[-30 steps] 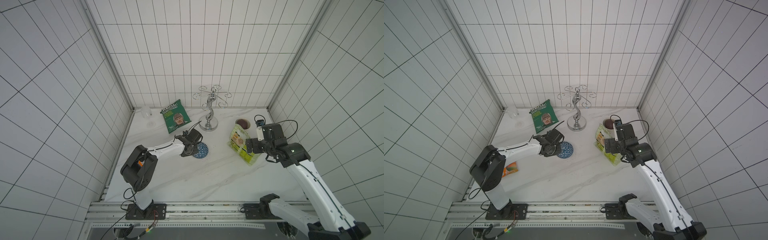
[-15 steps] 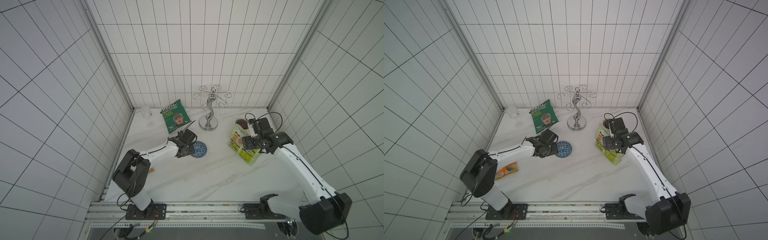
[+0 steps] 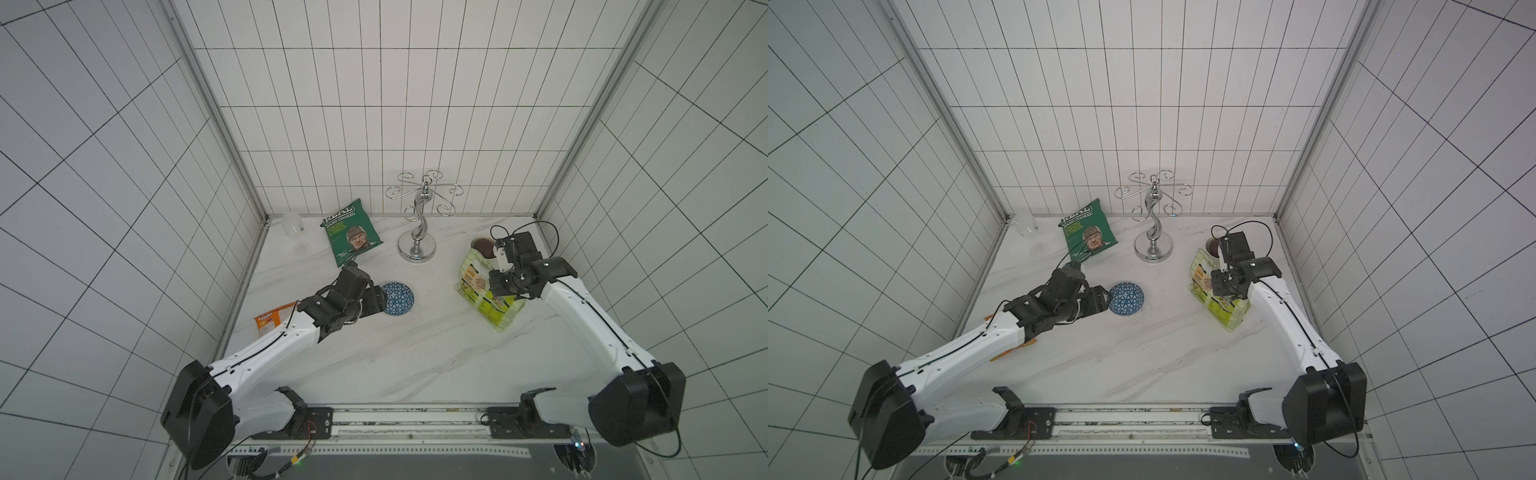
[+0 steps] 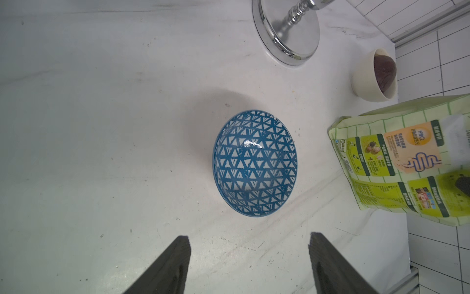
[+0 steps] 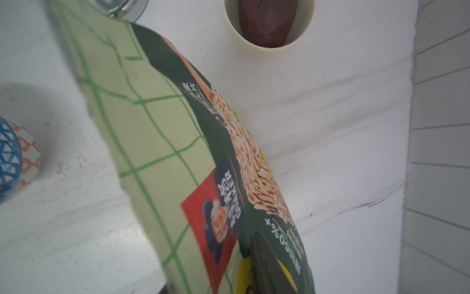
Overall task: Pour the oats into the breakfast bowl
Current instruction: Adjust the oats bag at the center of the board.
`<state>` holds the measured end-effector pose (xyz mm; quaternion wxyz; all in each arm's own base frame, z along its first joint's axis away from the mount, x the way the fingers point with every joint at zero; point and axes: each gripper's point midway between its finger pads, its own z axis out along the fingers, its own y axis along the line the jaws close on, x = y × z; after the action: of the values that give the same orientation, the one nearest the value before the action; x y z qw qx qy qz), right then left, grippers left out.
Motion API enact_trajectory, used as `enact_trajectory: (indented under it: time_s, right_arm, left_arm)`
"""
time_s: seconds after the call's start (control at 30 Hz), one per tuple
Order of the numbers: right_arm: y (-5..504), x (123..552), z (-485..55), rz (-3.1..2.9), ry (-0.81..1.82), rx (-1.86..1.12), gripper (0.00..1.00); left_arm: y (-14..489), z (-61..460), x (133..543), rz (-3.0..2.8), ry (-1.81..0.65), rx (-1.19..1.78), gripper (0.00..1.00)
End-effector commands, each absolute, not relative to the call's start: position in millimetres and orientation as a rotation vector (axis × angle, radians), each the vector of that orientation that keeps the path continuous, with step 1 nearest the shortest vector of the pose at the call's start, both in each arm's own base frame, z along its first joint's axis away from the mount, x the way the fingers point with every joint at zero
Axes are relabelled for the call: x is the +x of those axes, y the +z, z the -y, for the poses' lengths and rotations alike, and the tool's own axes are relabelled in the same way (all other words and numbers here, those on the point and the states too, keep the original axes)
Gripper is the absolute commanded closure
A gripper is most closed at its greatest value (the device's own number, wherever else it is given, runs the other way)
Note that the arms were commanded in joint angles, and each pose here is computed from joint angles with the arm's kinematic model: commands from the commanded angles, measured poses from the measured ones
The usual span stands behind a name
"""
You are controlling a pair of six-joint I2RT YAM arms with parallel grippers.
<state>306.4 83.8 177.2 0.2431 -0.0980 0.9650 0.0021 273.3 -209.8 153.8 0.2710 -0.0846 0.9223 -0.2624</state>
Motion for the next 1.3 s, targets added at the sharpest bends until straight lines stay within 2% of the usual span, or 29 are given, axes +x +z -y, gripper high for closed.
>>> enact_trajectory:
  time_s: [0.0, 0.03, 0.27, 0.5, 0.77, 1.03, 1.23, 1.27]
  right_arm:
    - [182.9, 303.3, -93.3, -2.66, 0.096, -0.255, 0.91]
    - [183.2, 302.5, -94.1, -2.671, 0.104, -0.25, 1.0]
    - [199.5, 293.6, -117.0, -2.677, 0.21, -0.179, 1.0]
    - [211.4, 285.9, -158.9, -2.641, 0.397, -0.054, 1.0]
    - [225.9, 276.6, -205.9, -2.535, 0.592, 0.047, 1.0]
    - [225.5, 275.1, -234.5, -2.496, 0.636, -0.03, 1.0]
    - [243.2, 271.7, -239.8, -2.432, 0.67, -0.122, 1.0]
    - [246.4, 270.8, -238.7, -2.427, 0.667, -0.13, 0.96]
  left_arm:
    - [172.6, 223.8, 268.9, -2.426, -0.84, -0.179, 0.24]
    - [176.0, 225.1, 267.2, -2.417, -0.856, -0.171, 0.24]
    - [192.2, 238.7, 257.3, -2.369, -0.949, -0.14, 0.24]
    - [195.1, 273.8, 244.4, -2.375, -1.09, -0.101, 0.26]
    - [192.4, 295.0, 238.9, -2.399, -1.084, -0.081, 0.27]
    - [185.2, 293.6, 241.7, -2.414, -1.053, -0.126, 0.28]
    - [186.2, 291.7, 244.1, -2.403, -1.038, -0.149, 0.27]
    - [186.5, 291.9, 244.9, -2.401, -1.037, -0.151, 0.27]
